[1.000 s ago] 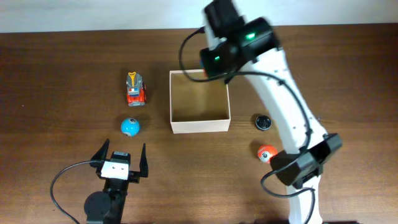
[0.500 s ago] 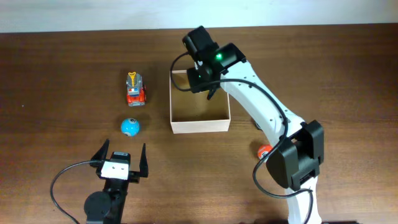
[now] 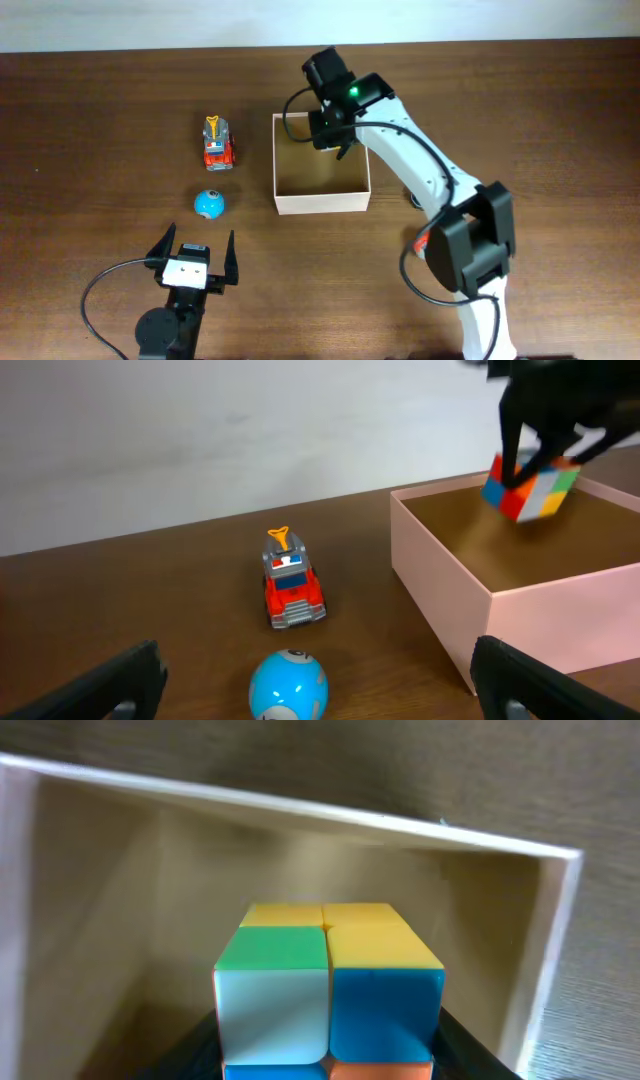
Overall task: Pack container
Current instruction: 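Carry the cube left and lower it into the pink box, release, then move the right gripper back over the black round puck, then lower the right gripper and grasp the black puck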
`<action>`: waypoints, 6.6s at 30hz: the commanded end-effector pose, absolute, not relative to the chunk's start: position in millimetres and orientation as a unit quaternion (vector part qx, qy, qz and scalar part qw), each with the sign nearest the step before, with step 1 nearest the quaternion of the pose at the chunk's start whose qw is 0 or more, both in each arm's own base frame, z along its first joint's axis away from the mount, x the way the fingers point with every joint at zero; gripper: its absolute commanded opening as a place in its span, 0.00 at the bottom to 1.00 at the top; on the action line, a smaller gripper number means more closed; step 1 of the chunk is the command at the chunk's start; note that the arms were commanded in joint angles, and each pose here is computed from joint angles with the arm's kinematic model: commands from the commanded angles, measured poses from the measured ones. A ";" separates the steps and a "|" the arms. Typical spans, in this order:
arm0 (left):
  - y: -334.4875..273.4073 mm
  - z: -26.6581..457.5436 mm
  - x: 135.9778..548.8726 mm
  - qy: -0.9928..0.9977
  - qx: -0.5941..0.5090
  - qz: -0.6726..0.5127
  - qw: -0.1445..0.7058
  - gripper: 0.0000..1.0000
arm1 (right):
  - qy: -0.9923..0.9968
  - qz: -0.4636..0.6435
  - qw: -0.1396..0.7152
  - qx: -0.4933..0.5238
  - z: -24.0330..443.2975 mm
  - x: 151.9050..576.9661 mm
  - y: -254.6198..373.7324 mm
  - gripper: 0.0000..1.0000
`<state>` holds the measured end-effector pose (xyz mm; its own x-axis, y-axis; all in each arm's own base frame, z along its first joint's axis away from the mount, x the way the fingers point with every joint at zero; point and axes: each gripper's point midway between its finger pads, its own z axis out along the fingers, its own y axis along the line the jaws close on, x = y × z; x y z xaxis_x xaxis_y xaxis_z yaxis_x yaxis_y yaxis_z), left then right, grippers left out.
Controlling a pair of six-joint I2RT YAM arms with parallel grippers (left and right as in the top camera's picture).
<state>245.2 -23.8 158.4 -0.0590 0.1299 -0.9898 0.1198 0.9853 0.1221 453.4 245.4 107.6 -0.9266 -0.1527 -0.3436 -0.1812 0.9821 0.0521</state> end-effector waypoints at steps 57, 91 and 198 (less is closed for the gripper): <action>-24.8 157.5 244.7 0.728 0.084 -0.004 0.680 0.99 | 0.993 -0.073 0.086 -0.025 255.1 312.4 49.6 0.99; -24.8 157.5 244.7 0.728 0.084 -0.004 0.680 0.99 | 0.998 0.015 0.063 -0.015 61.1 348.7 59.6 0.99; -24.8 157.5 244.7 0.728 0.084 -0.004 0.680 0.99 | 0.999 0.013 0.032 -0.007 19.3 364.0 62.5 0.66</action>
<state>245.2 -23.8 158.5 -0.0586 0.1295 -0.9898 0.1197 0.9853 0.1218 364.4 63.8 21.2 -0.9975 -0.0183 -0.0687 -0.0197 0.9996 0.0202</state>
